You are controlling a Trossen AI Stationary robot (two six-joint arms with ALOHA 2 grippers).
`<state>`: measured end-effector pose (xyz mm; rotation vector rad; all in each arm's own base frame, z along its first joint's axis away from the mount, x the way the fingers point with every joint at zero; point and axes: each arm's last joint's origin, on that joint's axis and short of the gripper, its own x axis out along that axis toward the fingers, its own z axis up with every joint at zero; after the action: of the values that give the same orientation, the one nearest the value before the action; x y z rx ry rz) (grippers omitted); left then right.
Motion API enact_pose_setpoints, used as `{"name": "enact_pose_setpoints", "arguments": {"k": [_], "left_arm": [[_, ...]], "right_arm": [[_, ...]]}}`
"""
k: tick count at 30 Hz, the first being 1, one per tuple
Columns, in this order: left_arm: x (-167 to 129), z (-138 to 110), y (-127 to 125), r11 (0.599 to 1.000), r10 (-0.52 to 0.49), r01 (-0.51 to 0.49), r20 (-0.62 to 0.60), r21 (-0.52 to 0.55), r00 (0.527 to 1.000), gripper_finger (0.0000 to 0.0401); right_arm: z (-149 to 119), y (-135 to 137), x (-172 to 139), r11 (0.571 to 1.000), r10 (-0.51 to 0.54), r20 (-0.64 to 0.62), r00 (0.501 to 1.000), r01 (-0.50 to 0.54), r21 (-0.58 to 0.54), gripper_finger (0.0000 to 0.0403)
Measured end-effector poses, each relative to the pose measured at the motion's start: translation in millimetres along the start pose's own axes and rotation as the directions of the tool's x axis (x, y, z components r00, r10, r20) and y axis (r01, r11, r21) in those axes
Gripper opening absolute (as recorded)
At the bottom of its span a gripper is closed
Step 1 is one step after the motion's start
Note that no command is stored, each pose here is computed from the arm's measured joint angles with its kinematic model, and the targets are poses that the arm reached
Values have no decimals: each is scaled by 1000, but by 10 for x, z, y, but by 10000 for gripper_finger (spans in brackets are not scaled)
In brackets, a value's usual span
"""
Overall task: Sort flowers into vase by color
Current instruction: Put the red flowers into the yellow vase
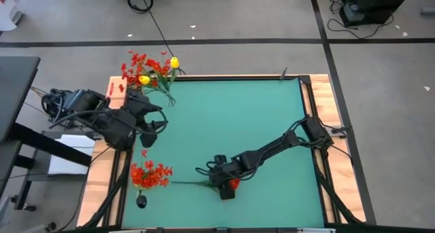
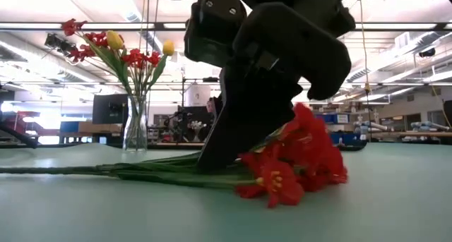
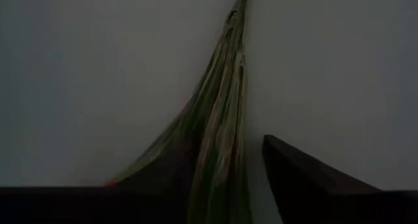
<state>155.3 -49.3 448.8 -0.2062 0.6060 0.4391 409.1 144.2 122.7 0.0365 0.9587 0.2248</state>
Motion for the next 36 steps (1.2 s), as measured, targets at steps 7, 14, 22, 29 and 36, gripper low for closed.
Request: {"name": "enact_pose_setpoints", "arguments": {"k": [7,14,22,29,36], "left_arm": [[50,14,-6,1000,9,-9,-17,14,1000,265],[52,15,-1,1000,9,-8,-20,29,1000,265],[50,13,1,991,9,-6,-22,134,1000,265],[95,16,-40,960,19,-10,-27,280,999,265],[344,44,-186,900,84,-51,-58,433,995,265]], "right_arm": [[-8,-48,-1,998,8,-20,1000,-7,69,82],[43,-172,-191,959,91,-67,994,-69,273,18],[202,-563,-681,816,254,-65,965,-177,551,24],[311,-993,-1314,643,345,23,938,-255,722,20],[359,-1415,-1963,249,416,205,886,-327,911,36]]}}
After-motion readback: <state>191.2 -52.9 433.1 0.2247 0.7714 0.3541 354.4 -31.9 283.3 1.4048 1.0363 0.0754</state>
